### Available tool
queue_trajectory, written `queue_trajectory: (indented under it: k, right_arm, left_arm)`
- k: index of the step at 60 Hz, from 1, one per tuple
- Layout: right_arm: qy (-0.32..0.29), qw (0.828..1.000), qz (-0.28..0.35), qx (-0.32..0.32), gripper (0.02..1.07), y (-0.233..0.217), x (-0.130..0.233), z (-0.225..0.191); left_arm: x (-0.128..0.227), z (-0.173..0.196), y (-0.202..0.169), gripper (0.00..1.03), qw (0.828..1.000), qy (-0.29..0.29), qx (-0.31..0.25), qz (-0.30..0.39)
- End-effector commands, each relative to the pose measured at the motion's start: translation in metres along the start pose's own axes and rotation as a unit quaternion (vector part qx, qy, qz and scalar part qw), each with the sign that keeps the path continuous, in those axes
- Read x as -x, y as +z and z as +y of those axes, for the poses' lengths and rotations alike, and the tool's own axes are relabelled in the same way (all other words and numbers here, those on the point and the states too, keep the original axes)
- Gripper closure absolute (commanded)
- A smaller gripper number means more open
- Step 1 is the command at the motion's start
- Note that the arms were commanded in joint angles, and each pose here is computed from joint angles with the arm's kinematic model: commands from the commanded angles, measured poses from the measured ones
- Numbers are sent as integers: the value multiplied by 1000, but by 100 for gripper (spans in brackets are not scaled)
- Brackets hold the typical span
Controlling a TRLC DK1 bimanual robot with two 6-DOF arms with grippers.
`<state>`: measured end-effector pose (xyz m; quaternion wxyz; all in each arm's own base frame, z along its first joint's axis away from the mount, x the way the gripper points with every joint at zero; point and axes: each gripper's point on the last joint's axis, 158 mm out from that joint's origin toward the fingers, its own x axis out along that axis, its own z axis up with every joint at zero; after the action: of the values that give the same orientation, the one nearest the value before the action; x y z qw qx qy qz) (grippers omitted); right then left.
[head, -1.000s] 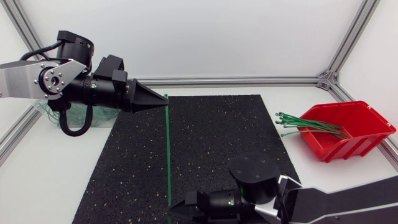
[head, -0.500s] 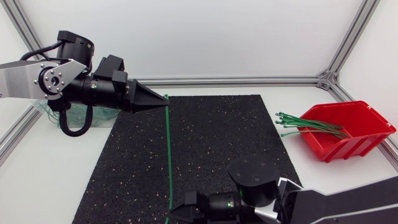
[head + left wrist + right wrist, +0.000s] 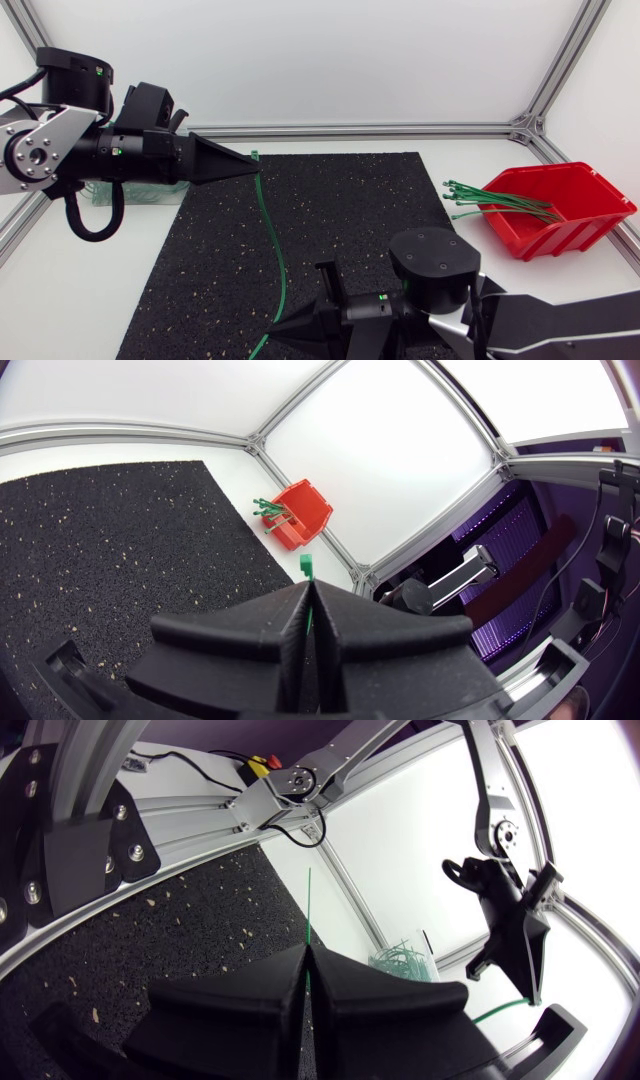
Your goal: Take a green cable tie from the red box, thread the tail through the head to close it, then place it in the transparent bin on the left.
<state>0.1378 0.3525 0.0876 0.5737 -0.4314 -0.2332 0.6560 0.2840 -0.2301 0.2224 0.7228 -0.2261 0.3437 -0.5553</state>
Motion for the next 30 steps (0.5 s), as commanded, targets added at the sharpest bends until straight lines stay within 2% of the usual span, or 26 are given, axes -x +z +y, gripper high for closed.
queue_trajectory:
  k: [1,17,22,30]
  right_arm:
    - [-9,999,-1,-43,101,0,3,-5]
    - [-2,997,3,-78,101,-8,2,10]
    - [-4,987,6,-164,101,-11,-3,2]
    - [1,978,21,-208,101,-17,-7,2]
  left_arm:
    - [2,-4,-11,99,1000,-3,2,-3]
    - [1,-12,-17,99,1000,-9,2,-6]
    - [0,-12,-20,99,1000,-11,4,-4]
    - [0,-10,-24,99,1000,-10,3,-5]
